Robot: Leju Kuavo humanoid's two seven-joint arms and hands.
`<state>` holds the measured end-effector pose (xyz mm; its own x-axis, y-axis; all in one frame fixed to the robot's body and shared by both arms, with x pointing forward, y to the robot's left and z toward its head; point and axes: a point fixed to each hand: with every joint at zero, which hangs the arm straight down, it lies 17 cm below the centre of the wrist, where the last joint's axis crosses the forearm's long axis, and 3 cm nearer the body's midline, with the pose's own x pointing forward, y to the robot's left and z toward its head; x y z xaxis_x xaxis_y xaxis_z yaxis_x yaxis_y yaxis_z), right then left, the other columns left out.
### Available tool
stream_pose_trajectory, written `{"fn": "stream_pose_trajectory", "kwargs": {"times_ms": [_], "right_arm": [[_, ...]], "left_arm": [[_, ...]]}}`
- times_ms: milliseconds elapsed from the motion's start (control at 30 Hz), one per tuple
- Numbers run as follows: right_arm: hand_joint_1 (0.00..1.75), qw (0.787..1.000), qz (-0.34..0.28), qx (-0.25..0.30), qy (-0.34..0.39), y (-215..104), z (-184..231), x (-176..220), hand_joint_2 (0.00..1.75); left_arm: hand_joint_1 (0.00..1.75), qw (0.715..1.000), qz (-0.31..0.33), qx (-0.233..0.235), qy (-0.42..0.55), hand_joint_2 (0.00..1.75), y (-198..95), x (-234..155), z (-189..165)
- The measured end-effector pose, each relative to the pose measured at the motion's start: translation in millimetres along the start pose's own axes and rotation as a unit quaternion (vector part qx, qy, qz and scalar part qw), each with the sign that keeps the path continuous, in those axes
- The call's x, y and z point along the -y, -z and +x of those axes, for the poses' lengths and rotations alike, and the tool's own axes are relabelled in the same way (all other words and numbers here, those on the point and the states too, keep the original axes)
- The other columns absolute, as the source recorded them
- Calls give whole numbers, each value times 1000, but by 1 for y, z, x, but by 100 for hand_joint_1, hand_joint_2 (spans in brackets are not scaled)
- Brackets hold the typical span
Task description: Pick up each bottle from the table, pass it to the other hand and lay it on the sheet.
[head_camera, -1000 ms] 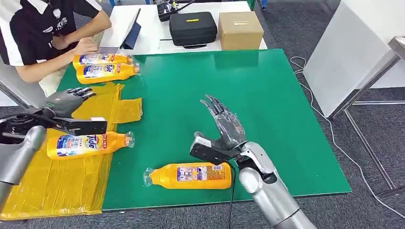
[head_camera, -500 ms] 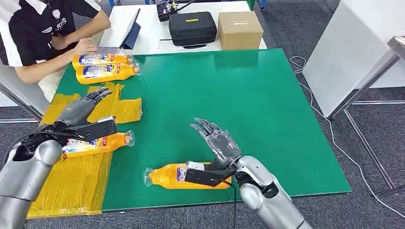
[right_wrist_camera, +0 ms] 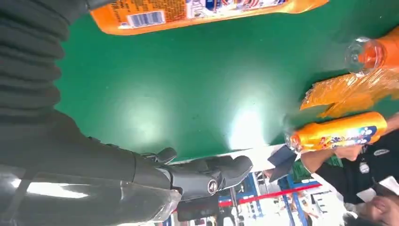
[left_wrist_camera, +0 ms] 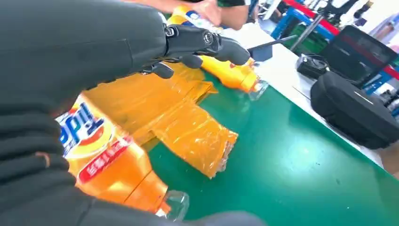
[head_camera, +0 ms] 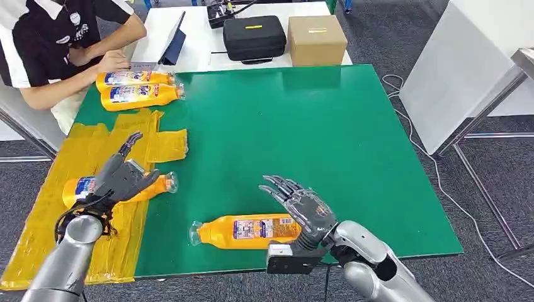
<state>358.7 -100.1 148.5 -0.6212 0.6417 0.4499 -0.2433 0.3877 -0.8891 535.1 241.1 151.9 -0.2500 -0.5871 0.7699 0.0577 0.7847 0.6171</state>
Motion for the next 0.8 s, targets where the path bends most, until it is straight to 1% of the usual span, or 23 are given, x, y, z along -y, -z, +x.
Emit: {"fn": "stream_pose_trajectory", "kwargs": {"times_ms": [200,333,600,800], "right_arm": [[0,1000,-6,-7,-24,-6,-2,6,175],[0,1000,-1,-11,-26,-9,-4,4,175],[0,1000,23,-12,2,-8,-4,-11,175],[0,999,35,-22,21,-2,-15,-21,175]], "left_arm": [[0,1000,12,-13,-25,175,-6,3,-7],[0,999,16,-25,-37,175,-10,10,-13],[0,997,20,-37,-57,175,-14,22,-16],[0,997,24,-42,-64,175,-19,25,-18]]}}
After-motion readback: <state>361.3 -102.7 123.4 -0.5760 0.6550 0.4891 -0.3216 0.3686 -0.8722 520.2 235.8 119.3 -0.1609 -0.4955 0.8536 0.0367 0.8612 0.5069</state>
